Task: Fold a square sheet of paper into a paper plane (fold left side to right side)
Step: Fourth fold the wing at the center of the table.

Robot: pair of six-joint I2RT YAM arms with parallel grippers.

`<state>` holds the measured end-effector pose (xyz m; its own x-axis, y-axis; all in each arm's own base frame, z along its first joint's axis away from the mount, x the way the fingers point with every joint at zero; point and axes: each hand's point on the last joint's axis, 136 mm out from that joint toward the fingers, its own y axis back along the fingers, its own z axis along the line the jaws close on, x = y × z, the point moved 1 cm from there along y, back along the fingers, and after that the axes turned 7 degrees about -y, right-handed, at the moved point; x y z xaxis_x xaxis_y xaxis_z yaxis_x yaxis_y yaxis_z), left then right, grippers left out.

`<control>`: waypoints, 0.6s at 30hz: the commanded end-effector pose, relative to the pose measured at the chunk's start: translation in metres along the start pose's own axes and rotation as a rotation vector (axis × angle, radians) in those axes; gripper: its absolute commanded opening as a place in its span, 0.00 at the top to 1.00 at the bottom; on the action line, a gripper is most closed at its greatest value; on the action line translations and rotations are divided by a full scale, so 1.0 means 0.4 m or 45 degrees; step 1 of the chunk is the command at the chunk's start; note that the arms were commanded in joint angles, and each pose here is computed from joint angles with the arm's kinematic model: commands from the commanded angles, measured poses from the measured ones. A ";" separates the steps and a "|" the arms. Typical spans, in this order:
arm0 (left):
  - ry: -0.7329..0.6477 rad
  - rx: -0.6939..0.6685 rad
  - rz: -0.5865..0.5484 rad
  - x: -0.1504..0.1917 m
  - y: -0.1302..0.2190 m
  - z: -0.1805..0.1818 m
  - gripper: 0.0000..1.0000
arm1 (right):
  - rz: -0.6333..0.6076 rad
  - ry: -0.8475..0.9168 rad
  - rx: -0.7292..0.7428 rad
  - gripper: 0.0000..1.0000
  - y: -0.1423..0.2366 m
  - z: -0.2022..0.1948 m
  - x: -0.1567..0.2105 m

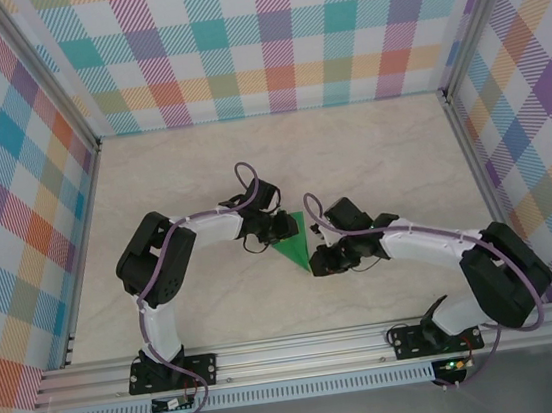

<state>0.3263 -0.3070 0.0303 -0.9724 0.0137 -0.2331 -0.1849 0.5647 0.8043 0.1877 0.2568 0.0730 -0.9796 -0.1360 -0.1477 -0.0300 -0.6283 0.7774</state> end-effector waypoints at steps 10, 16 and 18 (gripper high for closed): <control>0.044 -0.123 0.052 0.039 -0.010 0.056 0.77 | -0.087 -0.069 0.039 0.87 -0.106 -0.012 -0.113; 0.024 -0.153 0.033 0.022 -0.001 0.057 0.77 | 0.017 -0.150 0.162 0.88 -0.136 -0.096 -0.040; 0.020 -0.156 0.026 0.012 0.000 0.057 0.76 | 0.075 -0.173 0.213 0.88 -0.141 -0.127 -0.009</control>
<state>0.3266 -0.3069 0.0315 -0.9726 0.0152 -0.2320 -0.1847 0.5555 0.8107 0.2238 0.2734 0.0232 -0.9918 -0.0549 -0.1151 -0.0635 -0.5704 0.8189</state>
